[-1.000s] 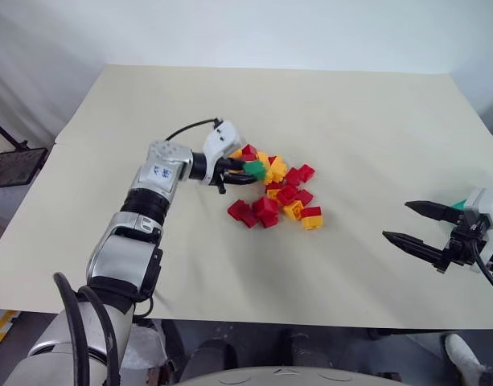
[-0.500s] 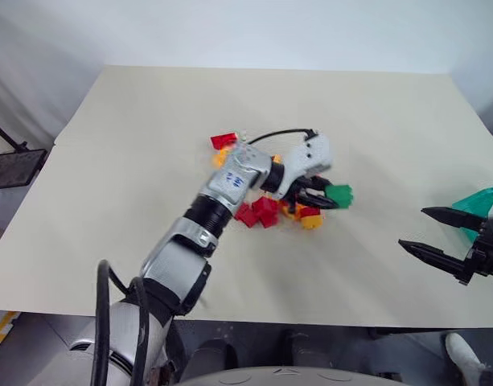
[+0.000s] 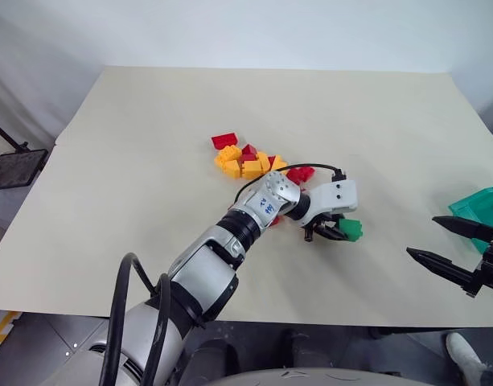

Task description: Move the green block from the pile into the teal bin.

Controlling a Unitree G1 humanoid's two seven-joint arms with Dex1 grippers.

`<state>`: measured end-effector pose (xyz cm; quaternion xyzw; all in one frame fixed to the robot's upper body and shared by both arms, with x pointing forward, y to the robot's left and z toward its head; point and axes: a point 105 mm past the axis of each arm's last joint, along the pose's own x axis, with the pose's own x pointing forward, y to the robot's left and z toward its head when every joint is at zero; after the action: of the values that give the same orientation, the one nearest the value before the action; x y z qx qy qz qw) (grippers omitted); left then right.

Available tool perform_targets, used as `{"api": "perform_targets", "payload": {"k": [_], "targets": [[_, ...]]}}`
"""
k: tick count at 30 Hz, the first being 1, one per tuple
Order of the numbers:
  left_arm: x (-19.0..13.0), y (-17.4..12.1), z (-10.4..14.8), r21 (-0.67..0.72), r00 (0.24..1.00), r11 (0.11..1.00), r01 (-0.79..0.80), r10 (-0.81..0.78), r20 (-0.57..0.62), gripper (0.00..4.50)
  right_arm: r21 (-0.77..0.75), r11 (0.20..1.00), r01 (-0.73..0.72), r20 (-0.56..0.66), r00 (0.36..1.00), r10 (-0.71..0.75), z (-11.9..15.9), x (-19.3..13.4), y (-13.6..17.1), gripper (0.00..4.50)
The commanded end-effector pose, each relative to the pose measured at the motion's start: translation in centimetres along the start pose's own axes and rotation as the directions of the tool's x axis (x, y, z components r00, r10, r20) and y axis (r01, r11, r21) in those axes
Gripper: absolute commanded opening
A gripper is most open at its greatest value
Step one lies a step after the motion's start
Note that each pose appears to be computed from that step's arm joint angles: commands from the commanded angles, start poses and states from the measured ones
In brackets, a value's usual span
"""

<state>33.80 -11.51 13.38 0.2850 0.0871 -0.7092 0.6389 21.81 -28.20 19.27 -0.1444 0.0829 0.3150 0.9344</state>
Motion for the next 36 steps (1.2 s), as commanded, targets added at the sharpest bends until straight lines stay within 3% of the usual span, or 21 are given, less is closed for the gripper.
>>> {"api": "perform_targets", "payload": {"k": [1, 10, 19, 23, 28, 36], "targets": [[1.1, -0.5, 2.0, 0.050, 0.999, 0.998, 0.025, -0.026, 0.023, 1.81, -0.020, 1.000, 0.008, 0.032, 0.999, -0.007, 0.9, -0.1, 0.2, 4.50], [-1.7, 1.1, 3.2, 0.017, 0.994, 1.000, -0.015, 0.013, 0.109, 4.47, -0.026, 1.000, -0.010, 0.036, 0.999, 0.011, 1.1, 0.8, -0.3, 4.50], [-6.8, 1.6, 4.2, -0.030, 0.969, 0.998, -0.052, 0.058, 0.239, 4.47, -0.043, 0.998, -0.039, 0.036, 0.999, 0.041, 1.5, 1.6, -1.0, 4.50], [-10.8, 2.3, 2.7, -0.086, 0.951, 0.983, -0.161, 0.178, 0.252, 4.47, -0.056, 0.996, -0.068, 0.032, 0.997, 0.070, 1.8, 2.1, -1.3, 4.50], [-13.1, 2.1, 1.6, -0.132, 0.936, 0.967, -0.217, 0.244, 0.253, 4.47, -0.064, 0.993, -0.095, 0.032, 0.995, 0.097, 2.0, 3.0, -1.7, 4.50], [-17.9, -1.0, -0.4, -0.208, 0.909, 0.944, -0.256, 0.308, 0.281, 4.47, -0.082, 0.982, -0.170, 0.016, 0.985, 0.172, 2.4, 4.1, -1.6, 4.50]]}}
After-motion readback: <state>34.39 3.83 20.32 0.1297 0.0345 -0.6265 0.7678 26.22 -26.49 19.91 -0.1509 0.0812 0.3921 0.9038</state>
